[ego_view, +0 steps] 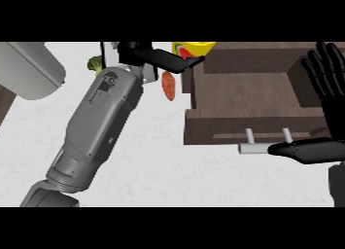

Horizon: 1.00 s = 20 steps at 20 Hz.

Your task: Pick up the cup, place it into the drawer and close the drawer

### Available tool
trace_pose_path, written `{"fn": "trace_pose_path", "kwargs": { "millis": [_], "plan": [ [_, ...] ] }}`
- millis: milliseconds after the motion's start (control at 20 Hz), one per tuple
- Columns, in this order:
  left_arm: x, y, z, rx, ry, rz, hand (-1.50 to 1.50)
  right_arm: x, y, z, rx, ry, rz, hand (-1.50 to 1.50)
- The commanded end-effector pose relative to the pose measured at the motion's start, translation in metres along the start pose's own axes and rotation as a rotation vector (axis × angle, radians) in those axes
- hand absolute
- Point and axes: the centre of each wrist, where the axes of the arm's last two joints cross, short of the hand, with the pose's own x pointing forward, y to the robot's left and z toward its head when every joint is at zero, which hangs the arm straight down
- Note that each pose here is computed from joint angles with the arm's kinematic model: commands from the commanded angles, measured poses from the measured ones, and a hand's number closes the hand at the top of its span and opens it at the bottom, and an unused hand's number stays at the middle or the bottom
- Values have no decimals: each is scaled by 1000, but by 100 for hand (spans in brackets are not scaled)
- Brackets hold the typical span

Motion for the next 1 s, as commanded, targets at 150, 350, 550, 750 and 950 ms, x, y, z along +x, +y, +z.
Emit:
{"fn": "trace_pose_path", "kwargs": {
  "millis": [150,350,550,750,950],
  "plan": [
    [27,-47,-38,-5,158,-79,150,1,-4,-4,3,-19,4,-150],
    [8,-50,-36,1,237,-165,150,4,-1,-17,23,-26,-13,-150],
    [1,-54,-35,-23,310,-222,150,4,-4,-19,58,-34,-23,-150],
    [-25,-45,-13,-90,415,-259,150,4,-1,-15,78,-56,-31,-150],
    [-25,-50,-12,-155,427,-278,150,12,12,-31,119,-79,-39,-150]
  ]
}}
